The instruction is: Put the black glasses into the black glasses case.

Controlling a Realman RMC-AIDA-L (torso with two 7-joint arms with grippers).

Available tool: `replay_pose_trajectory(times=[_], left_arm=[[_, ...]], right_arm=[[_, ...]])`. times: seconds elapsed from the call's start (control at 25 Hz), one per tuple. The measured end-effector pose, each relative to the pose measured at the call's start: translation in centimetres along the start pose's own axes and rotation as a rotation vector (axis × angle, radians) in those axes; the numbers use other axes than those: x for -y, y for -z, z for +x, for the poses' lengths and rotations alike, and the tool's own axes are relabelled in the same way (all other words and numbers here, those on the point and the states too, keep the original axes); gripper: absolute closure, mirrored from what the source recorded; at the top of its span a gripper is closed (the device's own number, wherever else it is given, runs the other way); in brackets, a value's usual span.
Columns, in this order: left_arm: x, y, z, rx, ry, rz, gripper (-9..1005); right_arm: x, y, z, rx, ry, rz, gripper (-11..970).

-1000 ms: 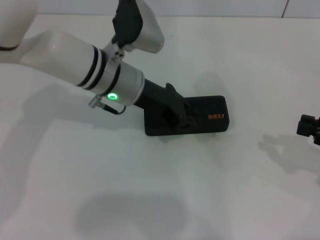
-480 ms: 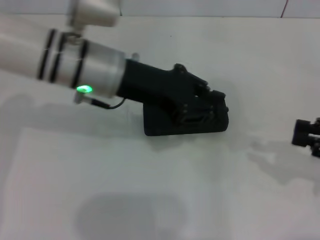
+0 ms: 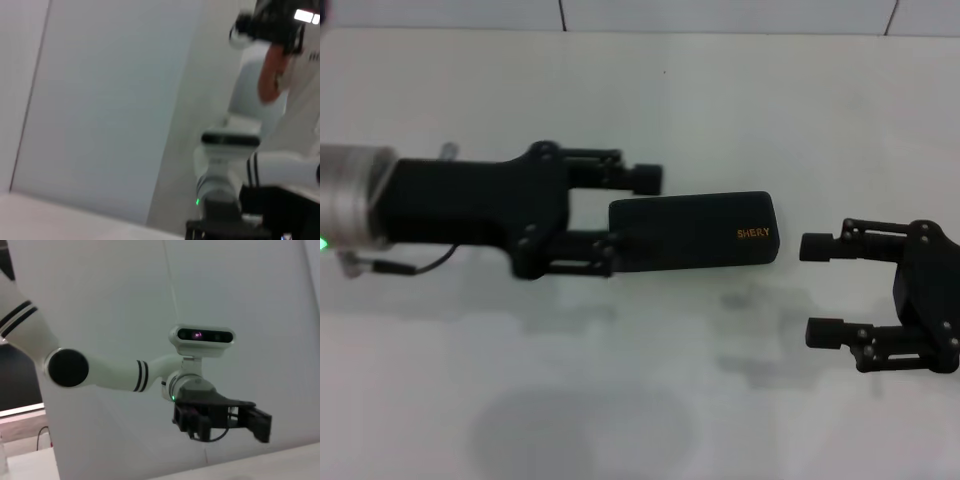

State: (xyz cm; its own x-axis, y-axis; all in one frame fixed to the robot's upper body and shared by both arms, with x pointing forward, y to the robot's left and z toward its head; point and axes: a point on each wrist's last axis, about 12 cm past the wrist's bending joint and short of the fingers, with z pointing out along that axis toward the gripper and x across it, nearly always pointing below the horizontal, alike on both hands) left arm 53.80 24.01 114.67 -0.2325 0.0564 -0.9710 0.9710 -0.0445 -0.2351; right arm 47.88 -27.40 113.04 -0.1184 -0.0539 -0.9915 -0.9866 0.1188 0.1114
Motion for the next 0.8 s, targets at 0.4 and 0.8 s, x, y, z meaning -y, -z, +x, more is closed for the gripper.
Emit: replay_pose_trajectory(times=[0.4, 0.8], left_arm=[[2.5, 1.8, 3.8, -0.082, -0.055, 0.041, 305], [3.0, 2.4, 4.9, -0.014, -0.109, -0.022, 302]], right_arm=[[-0.2, 0.0, -0.7, 0.087, 0.006, -0.011, 95], [-0.2, -0.4, 0.0, 0.094, -0.034, -0.027, 92]])
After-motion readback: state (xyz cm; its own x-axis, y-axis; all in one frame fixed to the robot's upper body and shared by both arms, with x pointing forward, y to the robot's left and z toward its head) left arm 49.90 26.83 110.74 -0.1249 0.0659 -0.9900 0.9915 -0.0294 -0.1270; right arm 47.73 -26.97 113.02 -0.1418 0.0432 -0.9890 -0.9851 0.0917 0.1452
